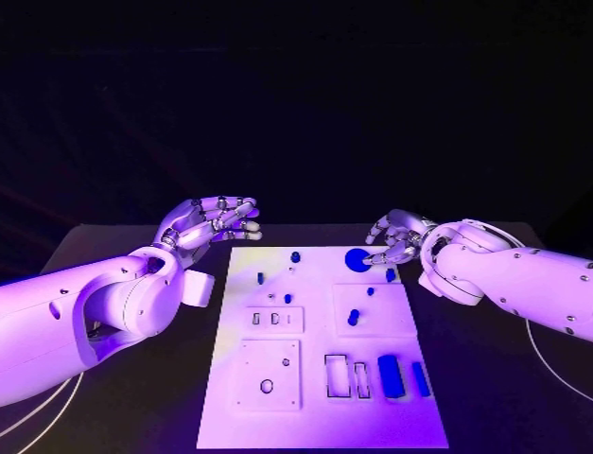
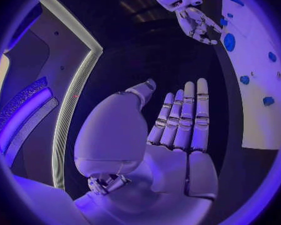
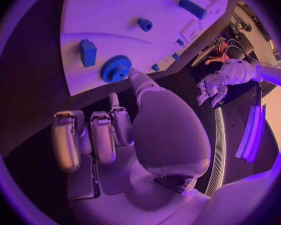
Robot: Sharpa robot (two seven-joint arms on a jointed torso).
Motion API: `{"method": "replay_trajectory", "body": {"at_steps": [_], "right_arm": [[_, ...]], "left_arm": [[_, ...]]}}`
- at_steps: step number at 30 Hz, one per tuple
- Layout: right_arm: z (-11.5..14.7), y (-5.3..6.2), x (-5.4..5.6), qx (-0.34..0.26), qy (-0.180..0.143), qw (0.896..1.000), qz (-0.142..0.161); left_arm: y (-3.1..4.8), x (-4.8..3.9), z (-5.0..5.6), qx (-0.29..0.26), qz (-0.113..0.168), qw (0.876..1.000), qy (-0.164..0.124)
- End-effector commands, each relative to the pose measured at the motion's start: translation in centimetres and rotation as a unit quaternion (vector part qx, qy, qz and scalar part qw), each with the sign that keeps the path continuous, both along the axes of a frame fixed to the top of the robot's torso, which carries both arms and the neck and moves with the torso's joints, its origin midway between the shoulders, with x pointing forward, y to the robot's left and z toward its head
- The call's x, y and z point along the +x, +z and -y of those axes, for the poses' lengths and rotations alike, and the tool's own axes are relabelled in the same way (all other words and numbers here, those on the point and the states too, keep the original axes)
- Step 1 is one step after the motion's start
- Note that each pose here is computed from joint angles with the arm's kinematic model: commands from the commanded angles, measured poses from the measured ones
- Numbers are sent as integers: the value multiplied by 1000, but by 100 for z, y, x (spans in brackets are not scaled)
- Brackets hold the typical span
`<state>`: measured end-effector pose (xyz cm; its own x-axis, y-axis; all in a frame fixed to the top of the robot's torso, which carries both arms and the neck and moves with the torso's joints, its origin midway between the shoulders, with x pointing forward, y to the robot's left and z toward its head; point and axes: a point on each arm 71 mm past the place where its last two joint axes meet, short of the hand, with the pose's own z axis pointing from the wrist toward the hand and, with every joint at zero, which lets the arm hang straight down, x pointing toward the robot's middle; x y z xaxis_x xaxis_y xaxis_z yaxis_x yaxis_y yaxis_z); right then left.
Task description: Assemble the parts on the task board
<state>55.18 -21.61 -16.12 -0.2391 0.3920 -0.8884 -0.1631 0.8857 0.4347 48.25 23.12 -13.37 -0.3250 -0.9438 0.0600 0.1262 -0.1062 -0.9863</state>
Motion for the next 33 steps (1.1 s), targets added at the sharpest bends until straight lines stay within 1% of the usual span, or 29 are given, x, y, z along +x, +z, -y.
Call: {"method": "replay_trajectory", "body": {"at_steps": [1, 8, 17, 20, 23, 27, 33], "right_arm": [[-23, -53, 6, -6, -2, 1000, -10], [-85, -100, 13, -14, 1, 1000, -6], [-146, -118, 24, -19, 6, 1000, 3], [-184, -126, 25, -25, 10, 1000, 9], [-213, -132, 24, -43, 19, 999, 26], [-231, -148, 24, -60, 26, 997, 39], [-239, -176, 25, -77, 30, 996, 43]], "left_arm": [[11, -2, 29, -7, 2, 1000, -11], [8, 2, 32, -7, 1, 1000, -12], [6, 5, 41, -7, 0, 1000, -13], [5, 7, 43, -7, 0, 1000, -13], [4, 6, 42, -7, -1, 1000, -14], [4, 7, 32, -6, -1, 1000, -12], [3, 7, 25, -6, -1, 1000, -12]]}}
